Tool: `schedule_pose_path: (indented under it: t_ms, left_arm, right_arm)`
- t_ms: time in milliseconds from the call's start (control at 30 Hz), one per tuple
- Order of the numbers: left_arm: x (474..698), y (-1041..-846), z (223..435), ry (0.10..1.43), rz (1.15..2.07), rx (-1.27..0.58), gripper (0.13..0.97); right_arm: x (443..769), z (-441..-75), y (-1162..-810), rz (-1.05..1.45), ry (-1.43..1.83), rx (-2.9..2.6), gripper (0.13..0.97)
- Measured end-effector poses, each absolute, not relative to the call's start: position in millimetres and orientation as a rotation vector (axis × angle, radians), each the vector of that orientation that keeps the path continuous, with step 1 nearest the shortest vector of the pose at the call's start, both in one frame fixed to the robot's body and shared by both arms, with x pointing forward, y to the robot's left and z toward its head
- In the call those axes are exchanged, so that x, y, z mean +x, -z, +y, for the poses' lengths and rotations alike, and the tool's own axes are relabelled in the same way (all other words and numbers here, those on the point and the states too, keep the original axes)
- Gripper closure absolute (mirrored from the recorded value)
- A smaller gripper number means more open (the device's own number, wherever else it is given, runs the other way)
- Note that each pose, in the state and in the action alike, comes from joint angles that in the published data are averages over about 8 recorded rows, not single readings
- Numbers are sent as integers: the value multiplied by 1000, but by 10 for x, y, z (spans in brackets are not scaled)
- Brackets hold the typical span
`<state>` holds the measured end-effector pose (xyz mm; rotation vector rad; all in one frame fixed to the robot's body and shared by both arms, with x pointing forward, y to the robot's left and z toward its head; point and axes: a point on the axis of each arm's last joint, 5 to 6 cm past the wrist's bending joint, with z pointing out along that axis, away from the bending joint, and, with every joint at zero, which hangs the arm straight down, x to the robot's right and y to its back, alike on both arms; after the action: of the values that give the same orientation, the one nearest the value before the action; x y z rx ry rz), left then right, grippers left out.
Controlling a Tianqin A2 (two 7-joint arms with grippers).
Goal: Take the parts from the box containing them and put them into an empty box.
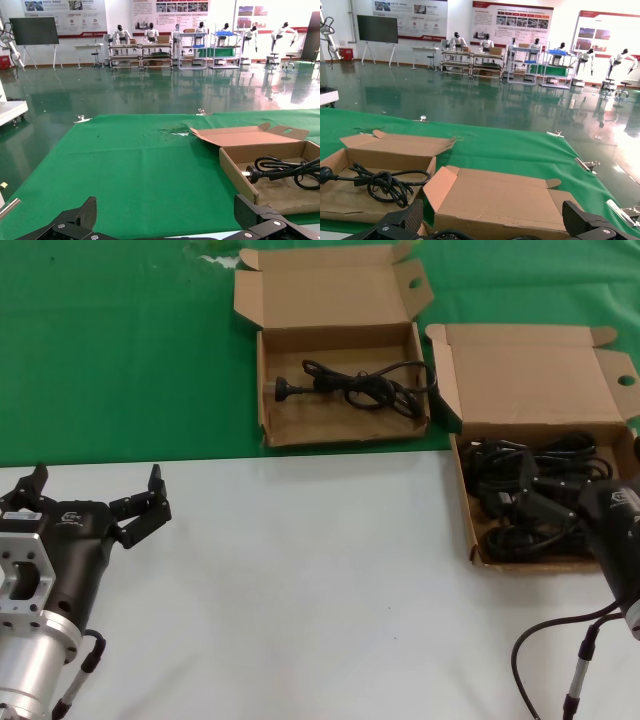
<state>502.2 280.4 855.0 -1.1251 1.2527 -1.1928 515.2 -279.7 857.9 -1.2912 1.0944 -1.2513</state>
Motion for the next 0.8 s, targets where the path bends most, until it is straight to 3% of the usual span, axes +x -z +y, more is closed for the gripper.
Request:
schedule_pose_path:
  t_ms: [800]
  left_arm:
    - [5022, -8550, 2804, 1193, 1253, -1125, 132]
  right_arm:
    - [5152, -2797, -8579, 1094, 1251, -1291, 130]
